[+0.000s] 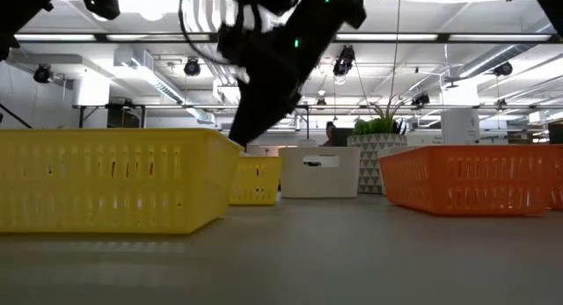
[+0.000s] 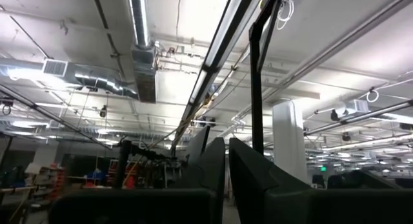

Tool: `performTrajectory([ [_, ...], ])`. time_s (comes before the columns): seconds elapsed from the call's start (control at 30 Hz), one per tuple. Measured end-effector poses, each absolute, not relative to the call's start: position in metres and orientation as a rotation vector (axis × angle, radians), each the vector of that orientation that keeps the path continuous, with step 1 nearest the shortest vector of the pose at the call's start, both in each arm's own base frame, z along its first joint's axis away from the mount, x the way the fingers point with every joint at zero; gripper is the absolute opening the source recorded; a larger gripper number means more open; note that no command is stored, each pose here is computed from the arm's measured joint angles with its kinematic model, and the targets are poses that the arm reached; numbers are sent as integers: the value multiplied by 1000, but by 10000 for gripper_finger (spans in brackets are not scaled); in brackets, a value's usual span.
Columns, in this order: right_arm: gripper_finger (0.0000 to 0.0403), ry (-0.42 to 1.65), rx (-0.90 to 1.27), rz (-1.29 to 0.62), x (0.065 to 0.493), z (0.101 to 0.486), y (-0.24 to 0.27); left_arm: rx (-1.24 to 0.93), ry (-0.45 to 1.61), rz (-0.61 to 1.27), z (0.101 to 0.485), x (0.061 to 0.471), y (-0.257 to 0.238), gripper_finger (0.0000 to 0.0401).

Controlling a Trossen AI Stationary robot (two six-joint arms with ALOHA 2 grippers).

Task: Stack baskets by color
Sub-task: Stack the top yellow bin on the bottom right yellow bin

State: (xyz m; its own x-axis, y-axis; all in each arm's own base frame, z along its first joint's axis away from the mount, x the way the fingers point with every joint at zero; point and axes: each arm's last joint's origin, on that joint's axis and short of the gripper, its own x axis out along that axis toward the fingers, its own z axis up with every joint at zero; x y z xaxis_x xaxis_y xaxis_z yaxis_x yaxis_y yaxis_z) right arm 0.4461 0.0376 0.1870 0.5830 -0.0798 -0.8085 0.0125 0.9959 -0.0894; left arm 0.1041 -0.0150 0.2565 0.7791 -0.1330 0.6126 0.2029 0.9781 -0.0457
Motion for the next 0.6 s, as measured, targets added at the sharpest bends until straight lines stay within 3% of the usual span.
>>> performTrajectory([
  [0.27,176,1009,-66,-29,450,162,33,-80,-661,-171,257,103,-15,6],
  [0.37,134,1006,-77,-23,450,163,33,-79,-660,-171,257,103,-15,6],
  [0.5,41,1000,-105,-7,450,165,33,-75,-665,-169,257,103,-15,6],
  [0.6,16,993,-122,1,450,168,34,-74,-664,-169,257,103,-15,6],
])
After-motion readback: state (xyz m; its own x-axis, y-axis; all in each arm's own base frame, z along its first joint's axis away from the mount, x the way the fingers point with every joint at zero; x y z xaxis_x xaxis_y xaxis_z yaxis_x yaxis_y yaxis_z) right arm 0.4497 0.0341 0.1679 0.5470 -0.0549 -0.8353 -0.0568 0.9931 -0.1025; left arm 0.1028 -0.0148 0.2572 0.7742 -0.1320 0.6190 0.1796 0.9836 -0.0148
